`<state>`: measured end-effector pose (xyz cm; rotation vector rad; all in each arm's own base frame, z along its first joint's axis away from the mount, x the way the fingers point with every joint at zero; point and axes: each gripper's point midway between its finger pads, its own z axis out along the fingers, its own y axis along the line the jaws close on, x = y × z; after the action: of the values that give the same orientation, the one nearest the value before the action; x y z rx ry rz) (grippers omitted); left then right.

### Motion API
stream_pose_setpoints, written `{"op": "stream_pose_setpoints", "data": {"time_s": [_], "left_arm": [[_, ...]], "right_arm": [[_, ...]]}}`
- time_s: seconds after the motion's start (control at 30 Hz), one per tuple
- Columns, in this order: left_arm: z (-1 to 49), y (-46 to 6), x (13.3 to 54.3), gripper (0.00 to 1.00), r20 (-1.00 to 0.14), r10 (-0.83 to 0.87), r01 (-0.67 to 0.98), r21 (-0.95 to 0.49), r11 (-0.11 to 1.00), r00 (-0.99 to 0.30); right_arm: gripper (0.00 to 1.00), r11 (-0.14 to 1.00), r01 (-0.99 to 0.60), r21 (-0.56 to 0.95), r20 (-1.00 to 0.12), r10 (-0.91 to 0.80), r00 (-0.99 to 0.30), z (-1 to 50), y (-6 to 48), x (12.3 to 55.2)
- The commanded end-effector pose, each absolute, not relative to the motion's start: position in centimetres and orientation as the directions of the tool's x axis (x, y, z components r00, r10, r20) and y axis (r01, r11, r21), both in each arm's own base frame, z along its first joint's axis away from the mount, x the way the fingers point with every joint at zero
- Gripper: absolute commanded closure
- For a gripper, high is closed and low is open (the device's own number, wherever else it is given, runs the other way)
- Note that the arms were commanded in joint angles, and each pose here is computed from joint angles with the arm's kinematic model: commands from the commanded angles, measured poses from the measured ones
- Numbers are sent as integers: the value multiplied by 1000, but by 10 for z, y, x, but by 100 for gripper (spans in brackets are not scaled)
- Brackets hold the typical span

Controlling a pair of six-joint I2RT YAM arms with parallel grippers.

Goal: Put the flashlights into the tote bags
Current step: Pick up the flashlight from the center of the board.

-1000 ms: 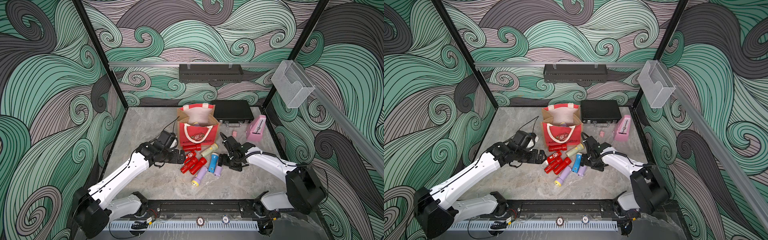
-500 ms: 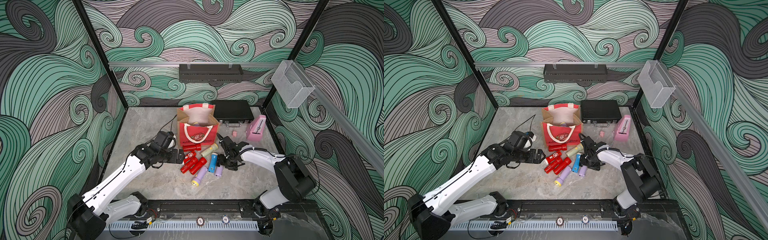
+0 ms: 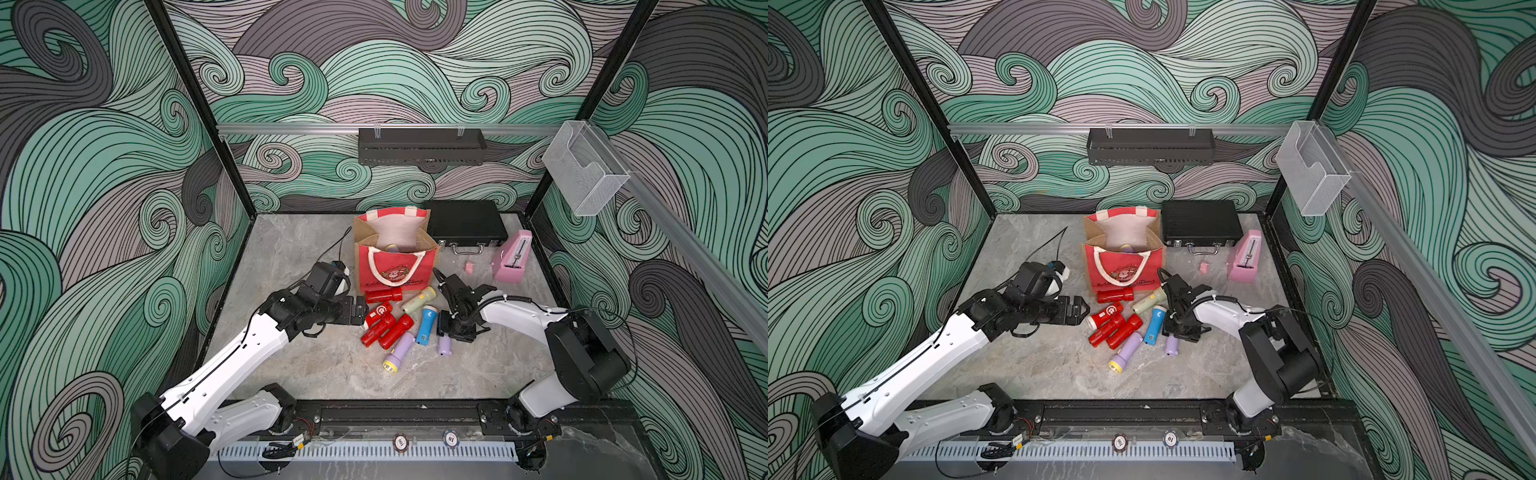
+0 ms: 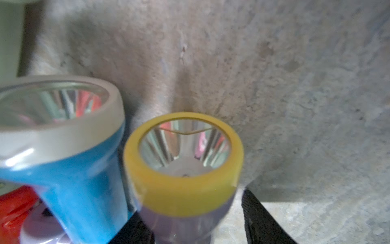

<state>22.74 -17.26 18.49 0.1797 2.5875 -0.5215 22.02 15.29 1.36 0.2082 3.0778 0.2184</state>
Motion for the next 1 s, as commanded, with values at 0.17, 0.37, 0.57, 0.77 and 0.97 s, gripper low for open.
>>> {"op": "stream_pose_setpoints", "data": {"time_s": [0.17,0.37,0.57,0.77,0.97], "left_arm": [[187,-176,238,2,-508,-15,191,-350,917,-861],[188,-176,237,1,-510,-49,171,-375,911,-859],[197,-176,246,1,-536,-76,155,-372,915,-841],[204,-184,255,1,-546,-121,144,-418,897,-829],[198,-187,256,1,-515,-121,133,-429,893,-849]], "right_arm": [[49,991,125,48,-12,126,-992,2,133,207],[69,993,112,31,-30,113,-993,4,131,212],[88,992,123,38,-90,126,-988,21,125,214],[97,988,114,105,-259,138,-956,79,123,228],[98,993,41,110,-469,88,-879,167,117,252]]}}
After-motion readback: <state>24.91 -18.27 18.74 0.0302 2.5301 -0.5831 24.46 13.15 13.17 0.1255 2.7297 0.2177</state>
